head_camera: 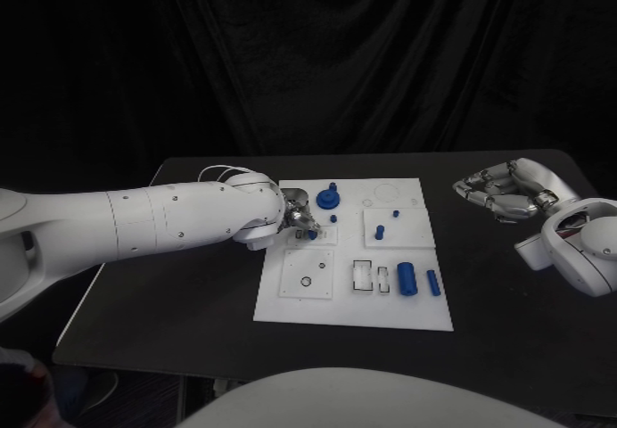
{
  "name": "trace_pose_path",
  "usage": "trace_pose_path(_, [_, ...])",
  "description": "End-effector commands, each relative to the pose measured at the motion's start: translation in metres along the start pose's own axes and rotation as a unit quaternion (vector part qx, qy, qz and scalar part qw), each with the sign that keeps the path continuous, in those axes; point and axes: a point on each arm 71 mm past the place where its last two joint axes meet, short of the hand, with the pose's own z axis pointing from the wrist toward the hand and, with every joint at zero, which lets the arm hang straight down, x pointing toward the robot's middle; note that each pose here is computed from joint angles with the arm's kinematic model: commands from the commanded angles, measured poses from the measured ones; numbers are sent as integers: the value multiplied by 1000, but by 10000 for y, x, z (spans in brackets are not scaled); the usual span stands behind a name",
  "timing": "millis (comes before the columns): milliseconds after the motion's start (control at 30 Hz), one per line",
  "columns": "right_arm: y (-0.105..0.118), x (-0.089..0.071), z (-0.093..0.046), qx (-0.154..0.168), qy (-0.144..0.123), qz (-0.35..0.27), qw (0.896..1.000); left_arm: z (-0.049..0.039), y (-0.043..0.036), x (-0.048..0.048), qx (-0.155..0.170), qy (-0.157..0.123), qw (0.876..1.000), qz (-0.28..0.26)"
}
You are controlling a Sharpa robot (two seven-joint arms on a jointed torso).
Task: Assemble the parts on the task board
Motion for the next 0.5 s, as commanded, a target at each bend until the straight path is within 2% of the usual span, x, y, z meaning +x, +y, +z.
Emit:
trace_pose_path(33, [-21,4,-7,7,2,-2,1000,-22,-44,-15,24,-24,999,-16])
trace_pose_path(500, [-31,-3,-8,9,1,-4,1000,-114,62,-56,33,-64,997,-40])
